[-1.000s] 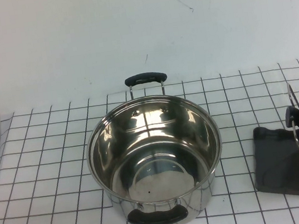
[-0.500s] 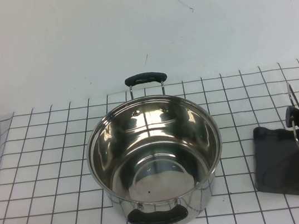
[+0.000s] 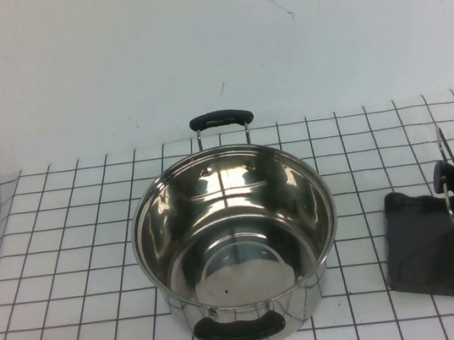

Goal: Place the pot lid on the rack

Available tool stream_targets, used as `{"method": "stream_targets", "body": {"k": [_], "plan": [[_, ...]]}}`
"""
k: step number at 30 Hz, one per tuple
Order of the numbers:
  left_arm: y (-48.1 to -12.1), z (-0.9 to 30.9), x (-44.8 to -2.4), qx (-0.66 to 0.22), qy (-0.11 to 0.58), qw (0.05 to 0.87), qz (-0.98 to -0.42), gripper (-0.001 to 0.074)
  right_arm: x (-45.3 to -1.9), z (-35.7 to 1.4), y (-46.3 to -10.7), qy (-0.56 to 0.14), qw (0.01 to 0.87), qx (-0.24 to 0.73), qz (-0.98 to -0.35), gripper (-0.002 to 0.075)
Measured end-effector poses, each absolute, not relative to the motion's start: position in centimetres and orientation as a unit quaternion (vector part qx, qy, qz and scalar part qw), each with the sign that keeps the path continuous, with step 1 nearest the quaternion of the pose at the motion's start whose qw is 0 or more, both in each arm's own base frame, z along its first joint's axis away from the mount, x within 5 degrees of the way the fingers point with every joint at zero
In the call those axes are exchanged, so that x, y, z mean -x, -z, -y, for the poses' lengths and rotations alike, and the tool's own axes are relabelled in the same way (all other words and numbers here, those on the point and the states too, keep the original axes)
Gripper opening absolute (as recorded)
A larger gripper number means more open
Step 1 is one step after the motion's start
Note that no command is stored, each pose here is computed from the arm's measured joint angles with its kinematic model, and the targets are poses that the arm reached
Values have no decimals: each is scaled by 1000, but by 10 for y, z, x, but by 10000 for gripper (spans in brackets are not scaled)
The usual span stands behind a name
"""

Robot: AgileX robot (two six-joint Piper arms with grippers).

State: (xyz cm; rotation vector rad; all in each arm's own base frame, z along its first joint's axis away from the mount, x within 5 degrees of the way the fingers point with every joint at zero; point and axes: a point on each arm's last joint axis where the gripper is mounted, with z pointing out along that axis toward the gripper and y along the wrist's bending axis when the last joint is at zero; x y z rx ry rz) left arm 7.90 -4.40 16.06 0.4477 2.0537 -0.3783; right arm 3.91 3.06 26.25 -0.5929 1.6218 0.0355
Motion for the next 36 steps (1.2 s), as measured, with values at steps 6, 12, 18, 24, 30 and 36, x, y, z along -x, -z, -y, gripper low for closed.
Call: {"method": "stream_targets", "body": {"k": [6,12,18,24,30,36], "plan": [[-161,44,-79,-181,157,481,-843,-1,-47,-22,-251,30,658,232,-716,-1],[-161,44,-79,-181,157,481,-843,-1,-57,-2,-213,78,617,131,-772,-1],[-161,44,-79,-181,157,481,-843,-1,-57,3,-174,68,578,78,-809,-2],[-161,44,-79,-182,156,482,-843,-1,-52,3,-167,60,566,72,-819,-2],[-161,44,-79,-182,156,482,-843,-1,-51,6,-168,77,568,56,-817,-2],[-161,44,-79,-181,157,481,-843,-2,-51,6,-168,76,570,50,-816,-2]]}}
